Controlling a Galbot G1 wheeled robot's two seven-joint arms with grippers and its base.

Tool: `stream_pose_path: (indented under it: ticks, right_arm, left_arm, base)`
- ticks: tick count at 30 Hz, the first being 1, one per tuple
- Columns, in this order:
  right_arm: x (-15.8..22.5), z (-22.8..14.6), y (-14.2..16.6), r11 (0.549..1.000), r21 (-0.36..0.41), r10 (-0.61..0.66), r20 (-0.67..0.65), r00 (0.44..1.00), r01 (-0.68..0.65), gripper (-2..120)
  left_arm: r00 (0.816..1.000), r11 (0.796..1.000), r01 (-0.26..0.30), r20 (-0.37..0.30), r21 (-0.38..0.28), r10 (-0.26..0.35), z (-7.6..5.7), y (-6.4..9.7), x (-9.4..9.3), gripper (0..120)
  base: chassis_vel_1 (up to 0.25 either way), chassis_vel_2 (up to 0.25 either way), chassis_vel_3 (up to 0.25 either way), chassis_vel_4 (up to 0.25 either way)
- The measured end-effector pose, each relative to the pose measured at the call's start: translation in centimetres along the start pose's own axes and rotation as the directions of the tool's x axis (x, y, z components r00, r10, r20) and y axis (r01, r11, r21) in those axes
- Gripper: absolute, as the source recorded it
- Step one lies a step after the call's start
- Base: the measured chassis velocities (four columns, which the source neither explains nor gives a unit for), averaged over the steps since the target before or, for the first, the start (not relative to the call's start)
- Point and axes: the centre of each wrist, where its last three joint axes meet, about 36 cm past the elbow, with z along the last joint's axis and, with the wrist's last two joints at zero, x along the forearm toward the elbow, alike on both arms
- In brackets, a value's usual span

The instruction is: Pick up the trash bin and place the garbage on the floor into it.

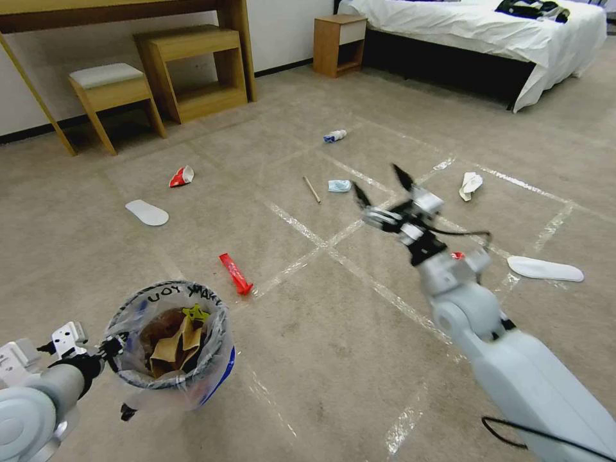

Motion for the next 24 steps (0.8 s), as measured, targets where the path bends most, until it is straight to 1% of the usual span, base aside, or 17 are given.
stream_pose_path:
  ticks: [1,2,4,5,6,7,8,9,10,13,14,16,24]
  right_arm:
    - [1.4,0.1,-0.4,0.998,0.029,0.05,-0.005,0.999,-0.05,100]
    - [1.4,0.1,-0.4,0.998,0.029,0.05,-0.005,0.999,-0.05,100]
    - [3.5,0.3,-0.6,0.991,0.053,0.125,-0.008,0.992,-0.124,100]
    - [4.8,0.5,-0.4,0.984,0.052,0.173,-0.008,0.985,-0.173,100]
    - [4.8,0.5,-0.4,0.984,0.052,0.173,-0.008,0.985,-0.173,100]
    - [5.7,0.8,-0.1,0.978,0.05,0.204,-0.01,0.979,-0.203,100]
    - [7.5,1.2,0.4,0.966,0.047,0.256,-0.014,0.967,-0.255,100]
    - [8.4,1.4,0.7,0.958,0.05,0.282,-0.012,0.959,-0.281,100]
    - [8.4,1.4,0.7,0.958,0.05,0.282,-0.012,0.959,-0.281,100]
    - [10.7,1.9,1.6,0.941,0.083,0.328,0.008,0.945,-0.327,100]
    - [10.7,1.9,1.6,0.941,0.083,0.328,0.008,0.945,-0.327,100]
    - [11.9,2.2,2.4,0.932,0.109,0.344,0.025,0.938,-0.345,100]
    - [14.0,3.1,4.0,0.922,0.148,0.354,0.045,0.934,-0.357,100]
  left_arm:
    - [1.0,1.0,-0.004,0.002,-0.001,0.004,0.1,-0.1,0.1,0]
    - [1.0,1.0,-0.004,0.002,-0.001,0.004,0.1,-0.1,0.1,0]
    - [1.0,1.0,-0.015,0.01,-0.002,0.015,0.1,-0.4,0.3,0]
    - [1.0,1.0,-0.025,0.015,-0.001,0.025,0.2,-0.5,0.5,0]
    - [1.0,1.0,-0.025,0.015,-0.001,0.025,0.2,-0.5,0.5,0]
    - [0.999,0.999,-0.032,0.017,-0.001,0.032,0.2,-0.6,0.6,0]
    - [0.999,0.999,-0.044,0.021,0.002,0.044,0.4,-0.9,0.8,0]
    - [0.999,0.999,-0.049,0.022,0.003,0.049,0.4,-1.0,1.0,0]
    - [0.999,0.999,-0.049,0.022,0.003,0.049,0.4,-1.0,1.0,0]
    - [0.998,0.998,-0.061,0.023,0.008,0.06,0.7,-1.3,1.3,0]
    - [0.998,0.998,-0.061,0.023,0.008,0.06,0.7,-1.3,1.3,0]
    - [0.997,0.997,-0.069,0.024,0.018,0.069,0.7,-1.4,1.4,0]
    - [0.996,0.996,-0.087,0.019,0.024,0.086,1.0,-1.7,1.8,0]
  base:
    - [0.0,0.0,0.0,0.0]
    - [0.0,0.0,0.0,0.0]
    - [0.0,0.0,0.0,0.0]
    - [0.0,0.0,0.0,0.0]
    - [0.0,0.0,0.0,0.0]
    - [0.0,0.0,0.0,0.0]
    - [0.0,0.0,0.0,0.0]
    - [0.0,0.0,0.0,0.0]
    - [0.0,0.0,0.0,0.0]
    - [0.0,0.0,0.0,0.0]
    - [0.0,0.0,0.0,0.0]
    - [0.0,0.0,0.0,0.0]
    - [0.0,0.0,0.0,0.0]
